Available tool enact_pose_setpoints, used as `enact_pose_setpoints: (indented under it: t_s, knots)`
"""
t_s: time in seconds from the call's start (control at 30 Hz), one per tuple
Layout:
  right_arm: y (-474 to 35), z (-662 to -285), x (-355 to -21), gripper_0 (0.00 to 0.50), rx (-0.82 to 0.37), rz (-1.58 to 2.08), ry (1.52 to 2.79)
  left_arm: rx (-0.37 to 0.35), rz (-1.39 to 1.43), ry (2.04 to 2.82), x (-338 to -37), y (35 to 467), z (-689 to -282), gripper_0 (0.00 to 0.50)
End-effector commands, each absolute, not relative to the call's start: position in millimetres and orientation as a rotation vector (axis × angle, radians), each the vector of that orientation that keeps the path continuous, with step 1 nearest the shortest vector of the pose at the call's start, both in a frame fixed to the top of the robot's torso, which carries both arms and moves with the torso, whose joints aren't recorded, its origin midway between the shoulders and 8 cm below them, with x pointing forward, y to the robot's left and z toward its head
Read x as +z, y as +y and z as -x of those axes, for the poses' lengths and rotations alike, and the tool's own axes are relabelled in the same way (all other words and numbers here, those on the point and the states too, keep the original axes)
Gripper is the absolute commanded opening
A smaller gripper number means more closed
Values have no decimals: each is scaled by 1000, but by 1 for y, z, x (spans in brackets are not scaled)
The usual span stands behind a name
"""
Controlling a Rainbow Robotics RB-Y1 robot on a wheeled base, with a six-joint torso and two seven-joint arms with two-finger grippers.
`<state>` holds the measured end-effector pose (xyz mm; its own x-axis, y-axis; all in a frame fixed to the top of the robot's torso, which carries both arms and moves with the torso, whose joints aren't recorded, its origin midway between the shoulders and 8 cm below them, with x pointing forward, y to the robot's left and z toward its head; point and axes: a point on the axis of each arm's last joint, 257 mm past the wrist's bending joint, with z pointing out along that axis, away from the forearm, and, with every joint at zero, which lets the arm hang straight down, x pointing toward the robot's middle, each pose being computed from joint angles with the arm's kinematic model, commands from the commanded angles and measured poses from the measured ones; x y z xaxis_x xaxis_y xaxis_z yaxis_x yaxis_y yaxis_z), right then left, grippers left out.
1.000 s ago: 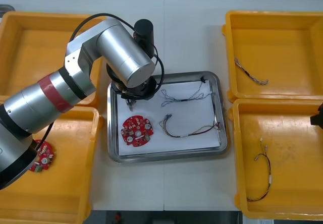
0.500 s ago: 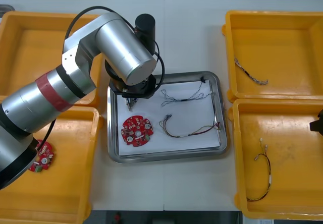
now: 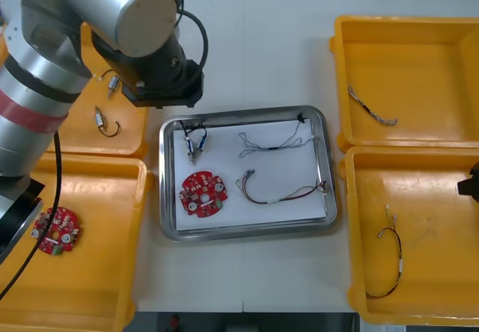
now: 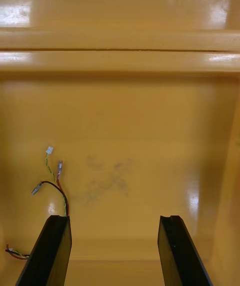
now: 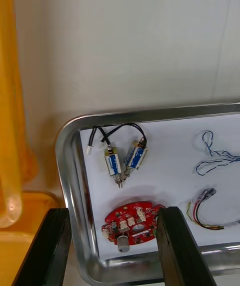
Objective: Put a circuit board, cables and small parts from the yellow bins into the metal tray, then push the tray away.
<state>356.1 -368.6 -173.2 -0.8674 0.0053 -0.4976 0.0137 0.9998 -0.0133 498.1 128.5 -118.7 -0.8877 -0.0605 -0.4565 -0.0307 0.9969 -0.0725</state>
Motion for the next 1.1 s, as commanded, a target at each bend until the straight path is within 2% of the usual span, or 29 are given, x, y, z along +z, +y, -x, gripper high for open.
enact_pose_setpoints:
  t_s: [0.03, 0.2, 0.43, 0.6, 0.87, 1.1]
  knots:
    - [-355, -354, -157, 500, -53, 45, 2580, -61, -95, 2582, -84, 154, -504, 500]
    - [-327, -358, -147, 500, -61, 191, 2548, -71, -143, 2552, -73, 172, -505, 500]
    - [-264, -366, -135, 500, 42, 444, 2514, -20, -187, 2541, -78, 217, -494, 500]
    - [-222, -366, -133, 500, 74, 626, 2487, -23, -198, 2552, -81, 247, -484, 500]
    - [-151, -357, -148, 500, 18, 992, 2420, 18, -158, 2565, -92, 296, -461, 500]
    - [-93, -351, -164, 500, -43, 1236, 2325, 1, -101, 2599, -108, 328, -433, 500]
